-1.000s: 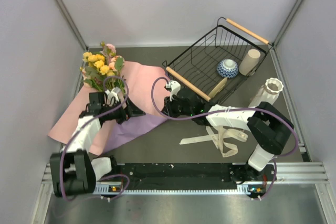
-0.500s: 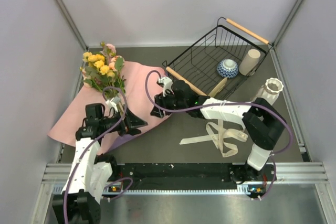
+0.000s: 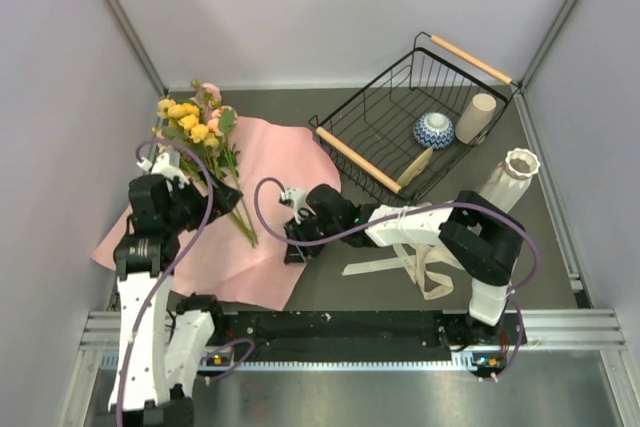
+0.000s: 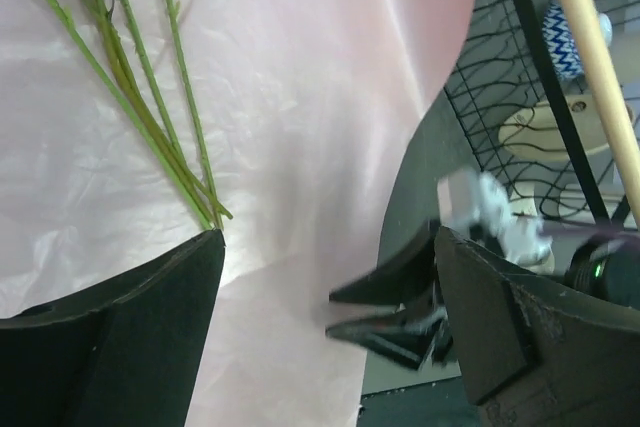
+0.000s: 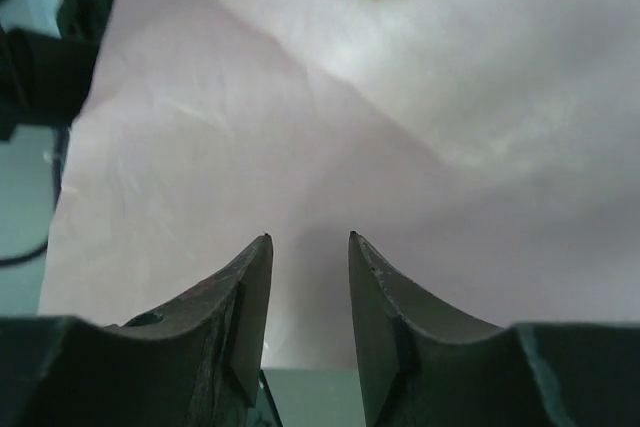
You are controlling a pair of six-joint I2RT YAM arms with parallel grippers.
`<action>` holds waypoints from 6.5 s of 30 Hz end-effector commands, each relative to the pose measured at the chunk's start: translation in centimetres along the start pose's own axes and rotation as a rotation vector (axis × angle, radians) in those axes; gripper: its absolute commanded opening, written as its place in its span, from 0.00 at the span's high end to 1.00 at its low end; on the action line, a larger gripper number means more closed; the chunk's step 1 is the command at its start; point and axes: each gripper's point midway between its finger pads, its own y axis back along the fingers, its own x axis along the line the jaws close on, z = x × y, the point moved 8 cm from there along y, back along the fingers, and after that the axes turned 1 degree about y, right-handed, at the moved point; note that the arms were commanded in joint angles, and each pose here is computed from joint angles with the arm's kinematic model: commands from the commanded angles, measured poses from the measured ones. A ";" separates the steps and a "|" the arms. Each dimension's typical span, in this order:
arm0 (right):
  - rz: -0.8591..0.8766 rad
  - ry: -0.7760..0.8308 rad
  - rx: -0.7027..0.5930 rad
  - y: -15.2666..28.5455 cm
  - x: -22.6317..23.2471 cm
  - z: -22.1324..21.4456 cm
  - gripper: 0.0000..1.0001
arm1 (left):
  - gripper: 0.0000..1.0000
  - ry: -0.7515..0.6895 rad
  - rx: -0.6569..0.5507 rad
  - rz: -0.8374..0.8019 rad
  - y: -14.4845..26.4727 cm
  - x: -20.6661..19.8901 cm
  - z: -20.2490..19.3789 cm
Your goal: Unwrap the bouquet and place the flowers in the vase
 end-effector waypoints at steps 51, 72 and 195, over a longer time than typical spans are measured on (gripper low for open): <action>-0.043 0.124 -0.359 6.8 -0.4 5.4 0.59 | 0.70 0.567 -0.012 0.198 -19.7 17.3 4.1; -0.122 0.116 -0.331 6.6 -1.3 5.4 0.58 | 1.00 0.331 -0.260 0.141 -9.9 9.1 6.9; -1.784 0.295 -1.231 53.2 9.8 11.0 1.00 | 0.23 -0.656 -0.103 -0.682 -3.6 -14.0 1.0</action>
